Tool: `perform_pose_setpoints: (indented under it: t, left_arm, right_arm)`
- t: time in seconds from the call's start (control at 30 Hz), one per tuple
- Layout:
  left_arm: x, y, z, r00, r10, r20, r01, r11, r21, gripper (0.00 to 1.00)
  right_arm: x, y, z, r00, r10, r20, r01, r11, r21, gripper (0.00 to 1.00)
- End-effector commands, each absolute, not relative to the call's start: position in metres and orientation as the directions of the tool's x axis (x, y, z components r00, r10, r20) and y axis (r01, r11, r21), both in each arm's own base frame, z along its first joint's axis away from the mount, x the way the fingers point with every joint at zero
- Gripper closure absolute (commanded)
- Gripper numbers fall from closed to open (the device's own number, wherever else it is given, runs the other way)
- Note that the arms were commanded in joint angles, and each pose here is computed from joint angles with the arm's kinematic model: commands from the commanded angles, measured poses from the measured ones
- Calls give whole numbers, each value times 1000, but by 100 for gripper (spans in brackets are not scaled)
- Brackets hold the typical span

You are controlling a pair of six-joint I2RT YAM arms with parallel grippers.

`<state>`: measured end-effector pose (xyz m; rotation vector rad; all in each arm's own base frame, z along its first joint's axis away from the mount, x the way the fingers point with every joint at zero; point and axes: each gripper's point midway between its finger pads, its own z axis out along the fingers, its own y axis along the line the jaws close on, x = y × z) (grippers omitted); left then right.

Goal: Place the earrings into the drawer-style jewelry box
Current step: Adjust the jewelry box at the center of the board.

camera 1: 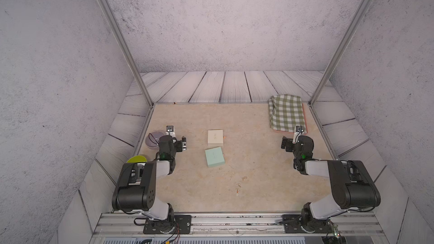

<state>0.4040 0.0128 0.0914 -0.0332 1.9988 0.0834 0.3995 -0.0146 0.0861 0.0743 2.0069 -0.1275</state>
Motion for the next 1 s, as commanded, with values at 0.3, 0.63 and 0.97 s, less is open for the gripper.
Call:
perform_pose_setpoints:
  t: [0.3, 0.63, 0.97]
  left_arm:
    - [408, 17, 96, -403, 9, -915, -70, 997, 41, 2]
    - [407, 17, 96, -400, 9, -916, -69, 997, 40, 1]
    - [400, 37, 125, -423, -48, -905, -200, 979, 42, 2]
  right_arm:
    - [402, -15, 88, -423, -5, -906, 107, 993, -56, 1]
    - [402, -15, 88, -423, -7, -906, 107, 993, -58, 1]
    - [401, -30, 149, -464, 164, -871, 288, 957, 26, 1]
